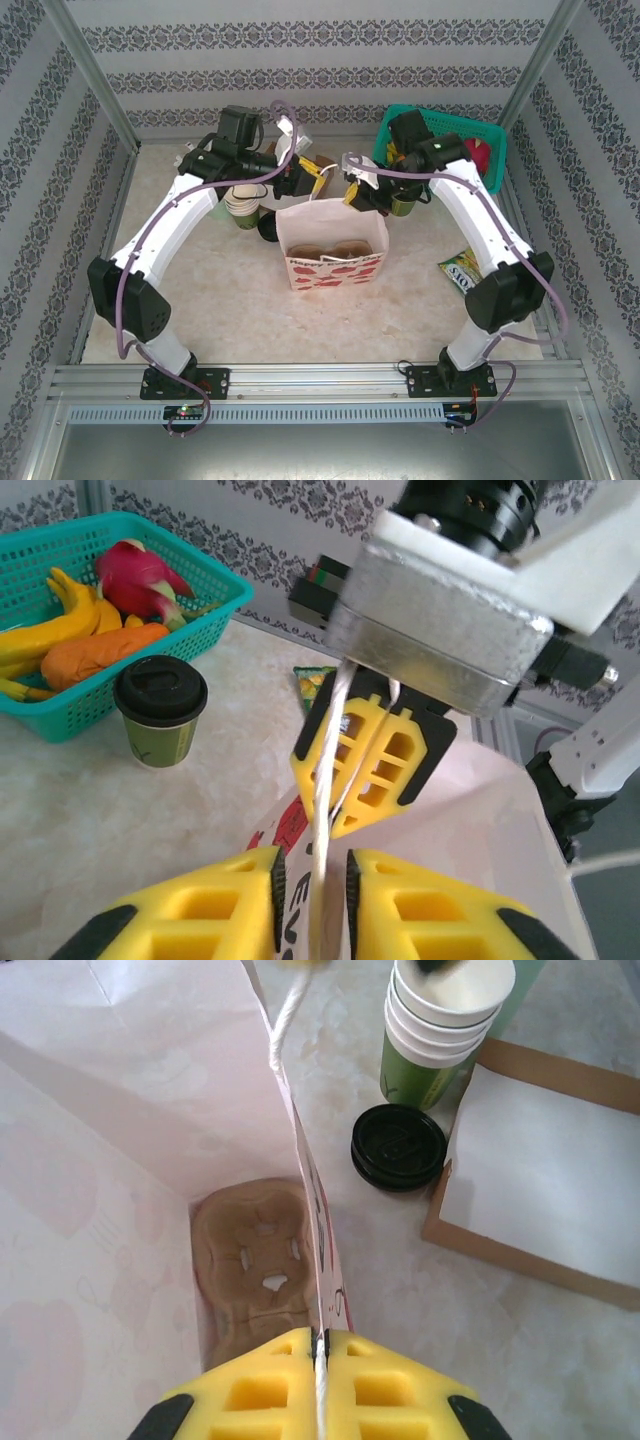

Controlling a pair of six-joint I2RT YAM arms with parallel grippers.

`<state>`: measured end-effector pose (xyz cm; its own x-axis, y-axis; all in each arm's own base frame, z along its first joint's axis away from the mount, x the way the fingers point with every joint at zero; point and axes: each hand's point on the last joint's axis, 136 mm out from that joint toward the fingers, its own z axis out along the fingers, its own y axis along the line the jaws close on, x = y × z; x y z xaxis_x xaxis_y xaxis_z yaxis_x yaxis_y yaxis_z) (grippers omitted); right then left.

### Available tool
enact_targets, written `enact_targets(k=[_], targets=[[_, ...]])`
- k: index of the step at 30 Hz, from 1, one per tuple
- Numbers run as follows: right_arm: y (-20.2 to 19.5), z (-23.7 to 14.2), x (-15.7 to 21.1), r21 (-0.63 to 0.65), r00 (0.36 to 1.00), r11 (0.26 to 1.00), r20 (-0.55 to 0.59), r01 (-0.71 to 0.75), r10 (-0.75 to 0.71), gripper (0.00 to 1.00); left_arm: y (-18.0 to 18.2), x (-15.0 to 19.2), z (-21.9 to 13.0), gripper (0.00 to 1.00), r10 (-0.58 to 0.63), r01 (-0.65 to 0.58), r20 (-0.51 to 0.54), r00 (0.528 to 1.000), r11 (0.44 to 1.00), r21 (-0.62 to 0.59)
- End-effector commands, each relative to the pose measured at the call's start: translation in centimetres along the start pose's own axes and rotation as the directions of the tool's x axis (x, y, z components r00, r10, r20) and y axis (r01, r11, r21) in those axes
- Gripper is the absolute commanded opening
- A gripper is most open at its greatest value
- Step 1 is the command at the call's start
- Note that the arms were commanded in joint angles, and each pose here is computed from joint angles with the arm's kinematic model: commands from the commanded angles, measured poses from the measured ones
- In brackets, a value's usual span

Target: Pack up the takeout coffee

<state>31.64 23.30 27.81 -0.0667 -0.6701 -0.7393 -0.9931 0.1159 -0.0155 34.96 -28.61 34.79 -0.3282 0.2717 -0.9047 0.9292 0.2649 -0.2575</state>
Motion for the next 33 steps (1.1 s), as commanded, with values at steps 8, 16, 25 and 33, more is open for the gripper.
enact_targets(k=[8, 16, 25, 33], targets=[[1.3, -1.8, -0.2, 0.224, 0.939, 0.912, 0.098, -0.344, 0.330, 0.00, 5.0, -2.4, -4.7, 0.93, -0.085, 0.172, 0.210, 0.974, 0.883, -0.438], [3.0, -4.4, 2.5, 0.407, 0.793, 0.688, 0.196, -0.601, 0.577, 0.00, 9.7, 0.8, -9.5, 1.00, -0.271, 0.441, 0.347, 0.898, 0.557, -0.704], [1.0, -5.7, 5.8, 0.441, 0.498, 0.282, 0.518, -0.852, 0.696, 0.00, 10.4, 3.4, -11.2, 1.00, -0.327, 0.502, 0.390, 0.861, 0.417, -0.758], [1.0, -3.2, 5.9, 0.353, 0.369, 0.193, 0.547, -0.916, 0.752, 0.00, 10.5, 3.9, -11.2, 1.00, -0.340, 0.500, 0.381, 0.860, 0.410, -0.763]])
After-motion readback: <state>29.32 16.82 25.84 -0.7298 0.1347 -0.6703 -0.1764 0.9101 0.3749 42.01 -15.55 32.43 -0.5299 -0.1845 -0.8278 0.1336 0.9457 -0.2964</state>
